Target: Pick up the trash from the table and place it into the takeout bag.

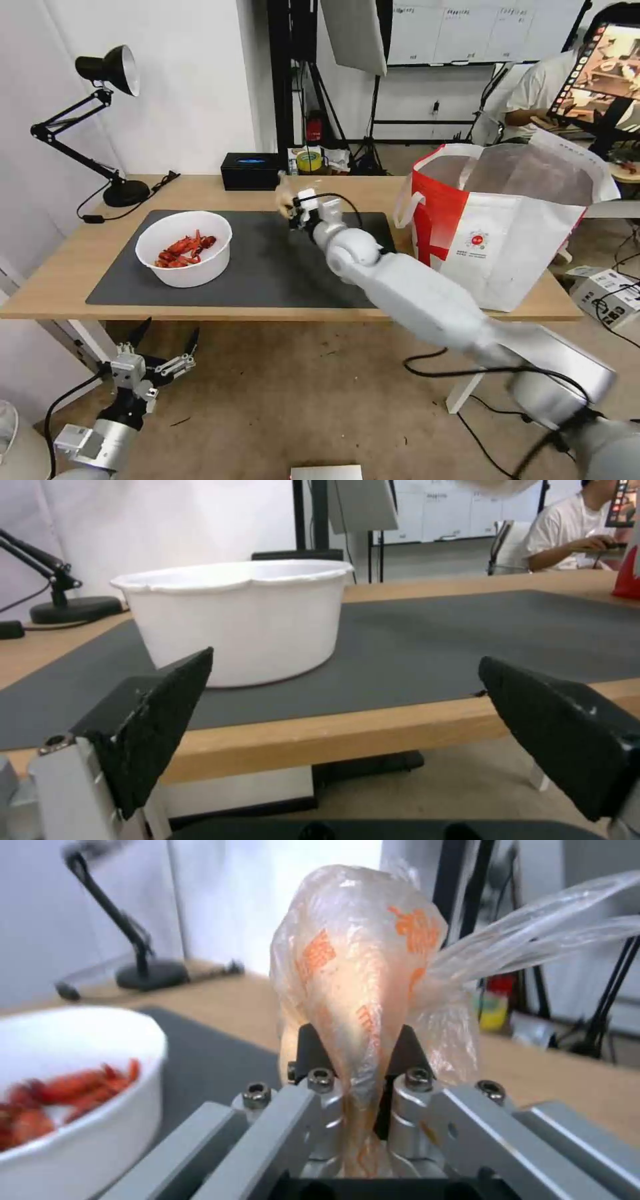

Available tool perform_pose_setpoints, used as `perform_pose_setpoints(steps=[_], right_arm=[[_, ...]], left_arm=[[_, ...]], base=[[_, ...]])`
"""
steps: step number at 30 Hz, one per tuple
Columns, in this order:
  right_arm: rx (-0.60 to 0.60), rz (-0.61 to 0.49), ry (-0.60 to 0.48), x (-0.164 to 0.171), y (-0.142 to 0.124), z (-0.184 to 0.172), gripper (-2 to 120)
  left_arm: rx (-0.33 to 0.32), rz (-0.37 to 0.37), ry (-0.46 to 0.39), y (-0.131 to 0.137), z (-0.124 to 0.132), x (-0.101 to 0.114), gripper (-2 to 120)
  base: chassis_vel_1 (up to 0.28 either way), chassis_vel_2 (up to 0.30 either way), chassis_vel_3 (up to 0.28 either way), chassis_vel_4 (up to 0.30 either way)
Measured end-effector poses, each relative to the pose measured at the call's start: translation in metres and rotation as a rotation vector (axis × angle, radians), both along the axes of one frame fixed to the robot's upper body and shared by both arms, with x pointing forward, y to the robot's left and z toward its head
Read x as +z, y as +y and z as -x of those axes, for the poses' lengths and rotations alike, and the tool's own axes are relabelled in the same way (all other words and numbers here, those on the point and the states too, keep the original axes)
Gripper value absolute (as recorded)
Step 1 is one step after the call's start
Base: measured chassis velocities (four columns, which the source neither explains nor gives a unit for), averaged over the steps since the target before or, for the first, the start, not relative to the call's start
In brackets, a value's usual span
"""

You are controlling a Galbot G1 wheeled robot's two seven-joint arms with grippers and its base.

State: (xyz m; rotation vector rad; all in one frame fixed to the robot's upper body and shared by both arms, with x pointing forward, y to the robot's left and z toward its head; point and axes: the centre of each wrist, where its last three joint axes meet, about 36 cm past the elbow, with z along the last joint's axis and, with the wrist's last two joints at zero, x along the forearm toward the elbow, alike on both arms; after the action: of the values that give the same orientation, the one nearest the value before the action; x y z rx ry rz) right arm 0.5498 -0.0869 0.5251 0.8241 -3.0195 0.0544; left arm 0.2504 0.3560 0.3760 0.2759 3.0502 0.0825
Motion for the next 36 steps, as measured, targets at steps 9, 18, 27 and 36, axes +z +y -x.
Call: perform_pose_setpoints(steps=[9,18,27,36], right_arm=[[-0.249,-0.123,-0.406,0.058,-0.138,0.086,3],[-0.408,-0.085,-0.431,0.079,-0.184,0.083,3],[-0.519,-0.046,-0.303,0.078,-0.218,0.071,3],[-0.557,-0.007,-0.212,0.083,-0.221,0.078,21]], left_arm=[[-0.012,0.011,0.001,-0.018,0.001,-0.001,100],[-0.019,0.011,-0.001,-0.024,0.004,0.001,100],[-0.032,0.011,-0.005,-0.027,0.004,0.002,100],[-0.038,0.008,-0.002,-0.026,0.004,0.002,100]], base=[[0.000,0.000,0.000,0.000],[0.000,0.000,0.000,0.000],[0.000,0.000,0.000,0.000],[0.000,0.000,0.000,0.000]])
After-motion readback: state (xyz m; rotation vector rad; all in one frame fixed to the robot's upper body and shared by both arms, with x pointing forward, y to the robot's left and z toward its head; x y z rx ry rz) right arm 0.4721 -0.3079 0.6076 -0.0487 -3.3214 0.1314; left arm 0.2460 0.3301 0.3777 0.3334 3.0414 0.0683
